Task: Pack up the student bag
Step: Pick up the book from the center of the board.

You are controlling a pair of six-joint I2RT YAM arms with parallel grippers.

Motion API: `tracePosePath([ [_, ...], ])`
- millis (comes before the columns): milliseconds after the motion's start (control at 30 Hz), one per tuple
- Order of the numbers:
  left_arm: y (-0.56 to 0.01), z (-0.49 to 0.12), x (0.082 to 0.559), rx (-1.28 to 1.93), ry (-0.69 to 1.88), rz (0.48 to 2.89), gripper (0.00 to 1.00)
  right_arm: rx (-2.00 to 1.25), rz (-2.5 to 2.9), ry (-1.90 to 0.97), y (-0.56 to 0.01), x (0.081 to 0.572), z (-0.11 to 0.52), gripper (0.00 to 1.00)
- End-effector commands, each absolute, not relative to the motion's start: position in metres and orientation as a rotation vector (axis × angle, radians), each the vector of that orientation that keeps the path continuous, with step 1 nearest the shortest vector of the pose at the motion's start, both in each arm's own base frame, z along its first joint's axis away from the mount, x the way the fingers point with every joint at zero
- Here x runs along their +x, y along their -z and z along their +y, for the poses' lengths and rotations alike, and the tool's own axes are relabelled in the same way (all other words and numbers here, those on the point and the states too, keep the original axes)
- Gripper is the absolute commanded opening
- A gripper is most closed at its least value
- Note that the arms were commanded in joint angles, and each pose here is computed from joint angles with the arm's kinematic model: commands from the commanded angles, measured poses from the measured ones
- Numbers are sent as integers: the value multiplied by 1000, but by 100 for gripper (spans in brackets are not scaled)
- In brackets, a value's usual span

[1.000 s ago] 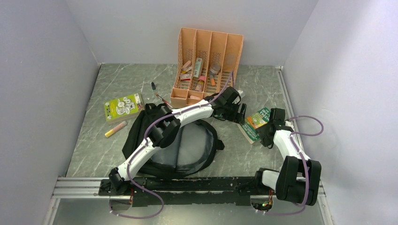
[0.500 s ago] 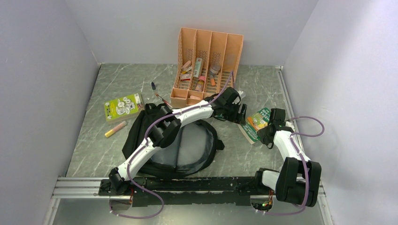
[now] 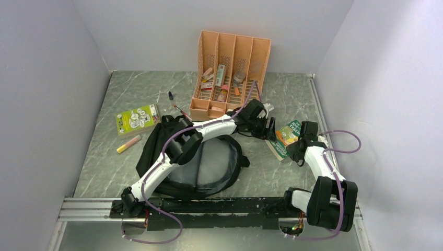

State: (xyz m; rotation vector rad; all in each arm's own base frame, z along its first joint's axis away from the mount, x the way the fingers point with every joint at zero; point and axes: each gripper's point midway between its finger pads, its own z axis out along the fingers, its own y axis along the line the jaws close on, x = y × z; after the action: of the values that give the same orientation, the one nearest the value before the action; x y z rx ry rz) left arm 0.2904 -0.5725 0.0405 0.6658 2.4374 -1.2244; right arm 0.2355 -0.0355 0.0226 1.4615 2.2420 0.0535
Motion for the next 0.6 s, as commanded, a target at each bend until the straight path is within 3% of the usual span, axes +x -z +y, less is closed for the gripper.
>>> tracePosePath([
  [0,-12,-562,266,662,1276,2558,75,1558,2414,163,15,172,-37,16],
  [433,-35,-583,271,568,1483,2434,73,1544,2416,120,16,173,-33,15],
  [567,-47,-589,273,519,1545,2388,67,1539,2418,115,16,174,-32,15],
])
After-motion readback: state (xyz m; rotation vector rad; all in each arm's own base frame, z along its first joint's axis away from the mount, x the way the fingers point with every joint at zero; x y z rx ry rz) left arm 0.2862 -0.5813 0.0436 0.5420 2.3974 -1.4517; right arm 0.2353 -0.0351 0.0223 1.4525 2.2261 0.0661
